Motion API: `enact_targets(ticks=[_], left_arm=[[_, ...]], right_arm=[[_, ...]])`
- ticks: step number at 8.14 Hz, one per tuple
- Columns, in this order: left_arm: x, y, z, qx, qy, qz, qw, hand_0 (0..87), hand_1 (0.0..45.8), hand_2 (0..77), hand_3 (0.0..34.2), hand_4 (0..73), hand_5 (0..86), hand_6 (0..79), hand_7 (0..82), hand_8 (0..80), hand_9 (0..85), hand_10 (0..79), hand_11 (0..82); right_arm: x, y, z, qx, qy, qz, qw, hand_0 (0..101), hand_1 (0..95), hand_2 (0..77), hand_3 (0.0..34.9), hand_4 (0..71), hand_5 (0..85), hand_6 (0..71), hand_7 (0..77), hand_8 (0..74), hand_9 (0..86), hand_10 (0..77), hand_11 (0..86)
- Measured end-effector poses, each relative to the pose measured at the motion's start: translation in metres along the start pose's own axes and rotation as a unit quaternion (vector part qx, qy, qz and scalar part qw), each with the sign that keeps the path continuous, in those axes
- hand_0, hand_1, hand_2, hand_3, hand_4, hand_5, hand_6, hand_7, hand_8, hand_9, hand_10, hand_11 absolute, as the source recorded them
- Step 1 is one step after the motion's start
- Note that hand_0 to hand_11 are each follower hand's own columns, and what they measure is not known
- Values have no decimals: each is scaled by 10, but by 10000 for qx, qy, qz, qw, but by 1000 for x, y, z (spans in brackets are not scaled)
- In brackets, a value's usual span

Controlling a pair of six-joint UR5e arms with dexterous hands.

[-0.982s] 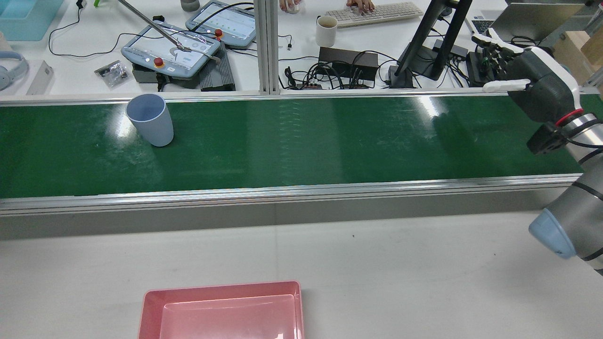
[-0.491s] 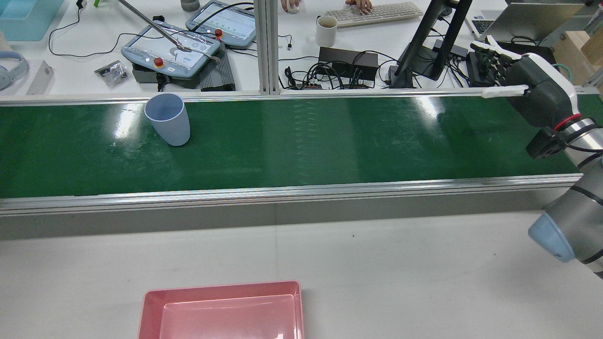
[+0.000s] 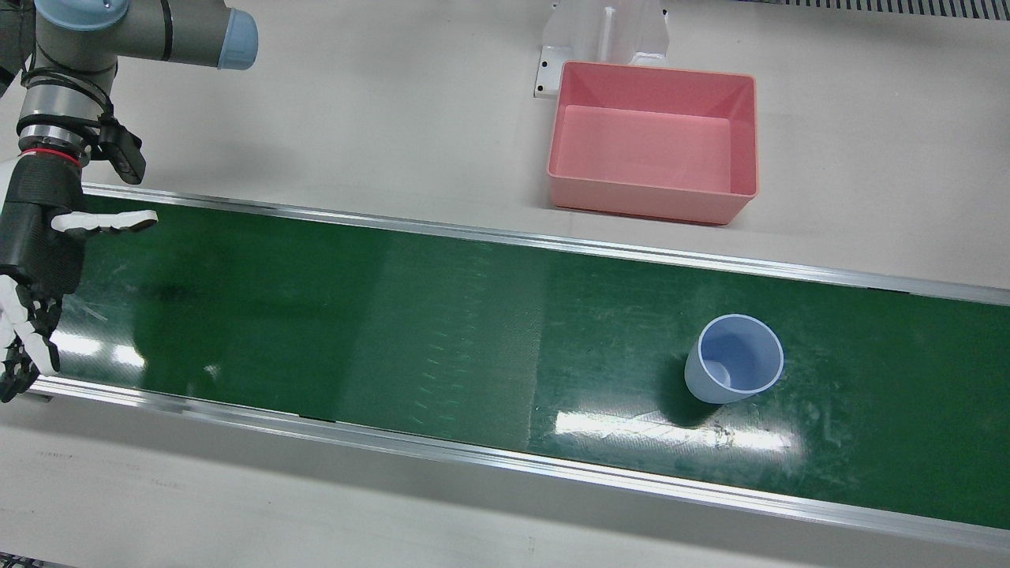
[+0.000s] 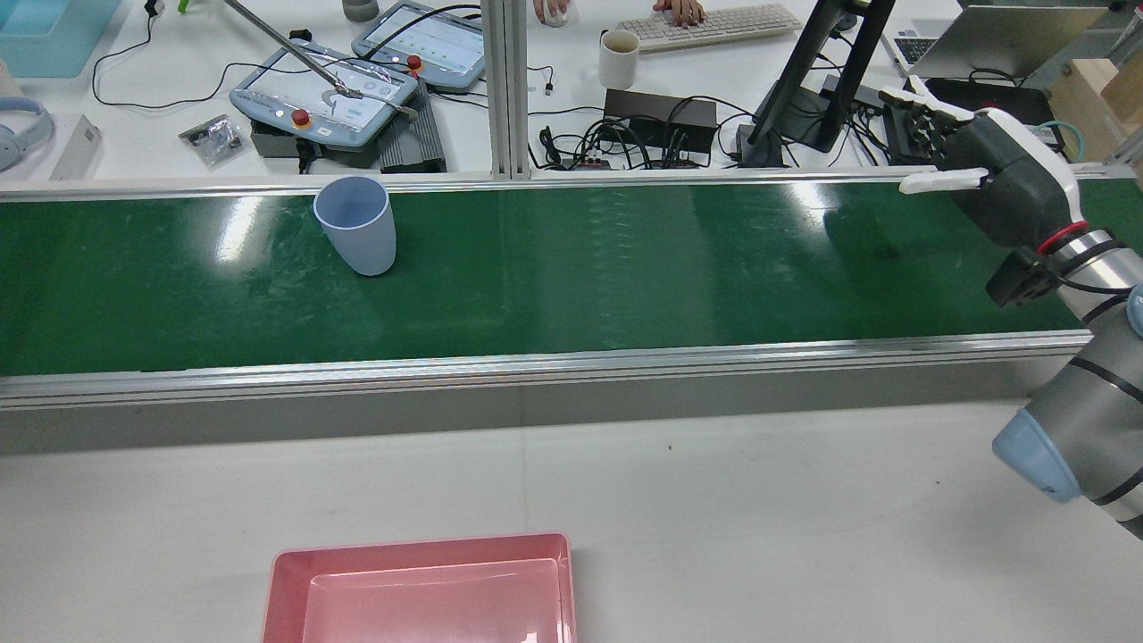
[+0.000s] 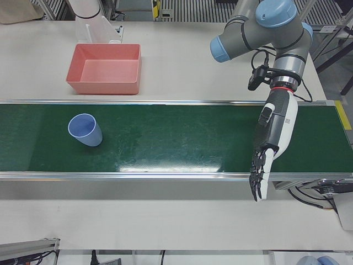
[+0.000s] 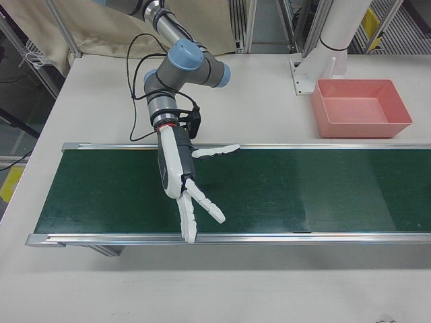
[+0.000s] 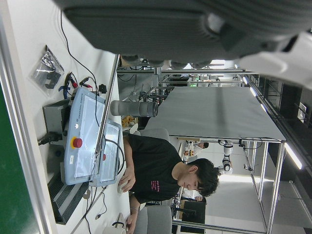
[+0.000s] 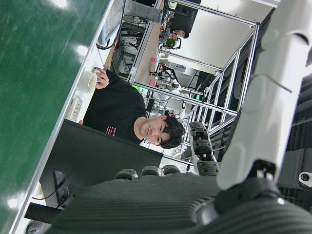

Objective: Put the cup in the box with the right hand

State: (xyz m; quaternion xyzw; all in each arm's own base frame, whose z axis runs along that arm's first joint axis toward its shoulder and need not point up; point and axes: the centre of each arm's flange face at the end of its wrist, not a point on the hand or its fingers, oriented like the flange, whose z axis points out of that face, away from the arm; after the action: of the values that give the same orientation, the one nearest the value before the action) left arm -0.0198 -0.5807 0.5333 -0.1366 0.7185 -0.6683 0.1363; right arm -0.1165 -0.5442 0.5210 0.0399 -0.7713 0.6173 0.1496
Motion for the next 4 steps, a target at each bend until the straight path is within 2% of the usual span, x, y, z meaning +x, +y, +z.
enact_targets(ticks=[4], left_arm=[[0,0,0,0,0,0,10000,0,5,5,0,0,0,0,0,0,0,0,0]], right_arm=[[4,1,0,-9,31,15,10000,524,175,11,0,0,55,5,16,0,5,0,11]])
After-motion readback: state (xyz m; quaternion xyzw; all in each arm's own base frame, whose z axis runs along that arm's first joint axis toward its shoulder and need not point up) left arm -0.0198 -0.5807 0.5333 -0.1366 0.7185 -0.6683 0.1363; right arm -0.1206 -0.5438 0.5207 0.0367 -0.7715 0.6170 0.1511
